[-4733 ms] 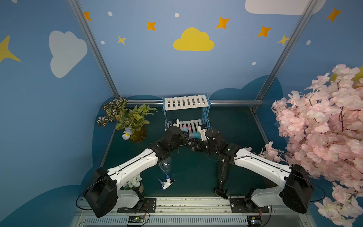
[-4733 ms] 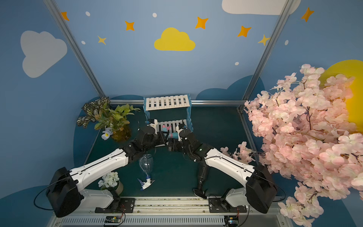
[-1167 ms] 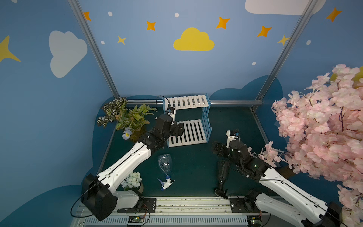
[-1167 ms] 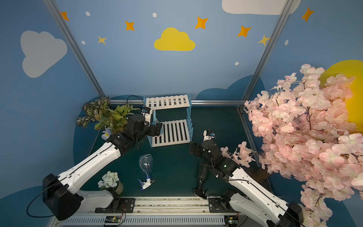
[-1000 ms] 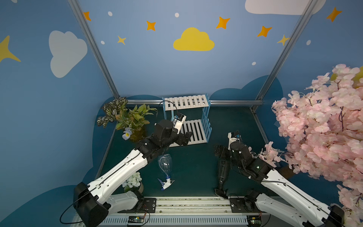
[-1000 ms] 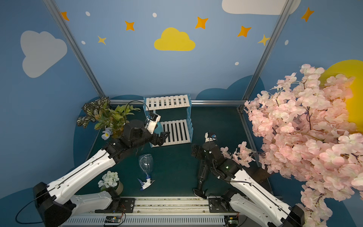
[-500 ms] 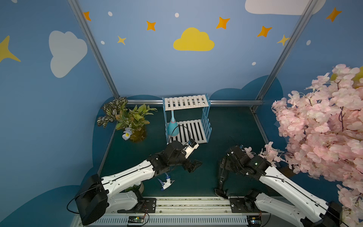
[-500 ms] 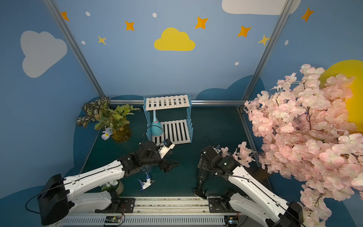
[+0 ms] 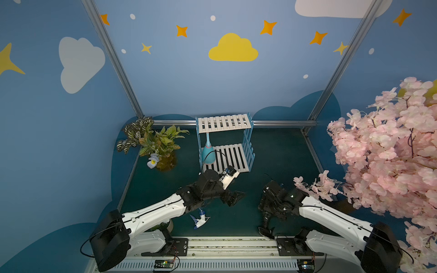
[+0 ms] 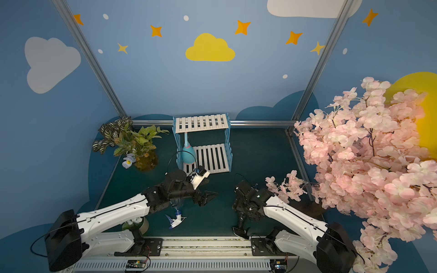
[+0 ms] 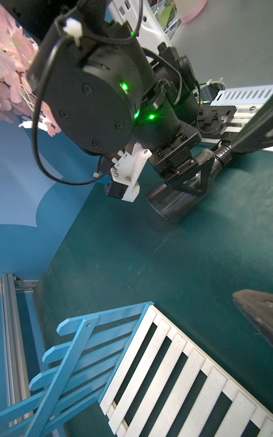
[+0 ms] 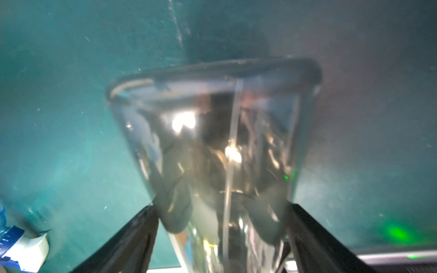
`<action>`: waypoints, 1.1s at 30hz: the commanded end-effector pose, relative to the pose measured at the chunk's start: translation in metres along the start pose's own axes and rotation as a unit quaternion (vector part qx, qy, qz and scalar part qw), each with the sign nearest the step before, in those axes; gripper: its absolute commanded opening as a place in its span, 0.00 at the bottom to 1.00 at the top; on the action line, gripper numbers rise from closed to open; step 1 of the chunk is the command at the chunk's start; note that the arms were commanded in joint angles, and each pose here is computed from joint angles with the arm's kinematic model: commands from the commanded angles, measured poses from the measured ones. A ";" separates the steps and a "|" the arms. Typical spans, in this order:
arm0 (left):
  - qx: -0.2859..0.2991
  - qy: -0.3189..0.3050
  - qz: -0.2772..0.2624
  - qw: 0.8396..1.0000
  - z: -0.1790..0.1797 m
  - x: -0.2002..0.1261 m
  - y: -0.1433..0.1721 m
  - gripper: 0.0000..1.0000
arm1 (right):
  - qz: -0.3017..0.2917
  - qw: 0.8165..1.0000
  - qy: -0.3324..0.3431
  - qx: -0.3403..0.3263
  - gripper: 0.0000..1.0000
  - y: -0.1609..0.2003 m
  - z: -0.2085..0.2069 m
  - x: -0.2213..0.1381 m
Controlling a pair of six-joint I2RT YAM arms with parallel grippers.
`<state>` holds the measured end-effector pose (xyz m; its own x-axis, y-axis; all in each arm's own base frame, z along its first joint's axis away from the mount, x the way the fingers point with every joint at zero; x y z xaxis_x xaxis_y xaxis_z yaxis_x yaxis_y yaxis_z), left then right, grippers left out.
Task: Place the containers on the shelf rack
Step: 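Pick up a container from the center of the board.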
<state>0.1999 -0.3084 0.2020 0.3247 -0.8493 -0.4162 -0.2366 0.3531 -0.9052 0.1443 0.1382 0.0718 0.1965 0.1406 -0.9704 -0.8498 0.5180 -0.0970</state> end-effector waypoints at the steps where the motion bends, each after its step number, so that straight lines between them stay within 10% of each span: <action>1: 0.010 0.024 -0.024 0.999 -0.010 -0.006 -0.009 0.95 | 0.000 1.000 -0.002 -0.012 0.83 -0.002 0.007 0.005; 11: 0.119 0.045 -0.037 0.991 -0.036 -0.031 -0.014 0.95 | 0.009 0.998 0.029 -0.051 0.78 -0.006 0.009 0.020; 23: 0.320 0.081 0.005 0.944 -0.078 -0.035 0.014 0.95 | 0.043 0.994 0.034 -0.092 0.74 -0.005 0.029 0.030; 33: 0.589 0.109 0.015 0.801 -0.132 -0.003 0.050 0.94 | 0.149 0.978 -0.007 -0.144 0.70 0.008 0.071 -0.015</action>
<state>0.0673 -0.3337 0.1775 0.0976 -0.8413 -0.5317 0.7020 0.4370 -0.5624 0.1780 0.1916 0.0877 0.0165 0.1981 -0.9800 -0.9658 0.2569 0.0357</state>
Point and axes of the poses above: each gripper's point midway between its finger pads, its own x axis out along the fingers, its own z axis along the line the jaws close on, y = z × x, the point moved 2 cm from there along -x, back along the fingers, and after that the axes turned 12 degrees about x, right-handed, at the moved point
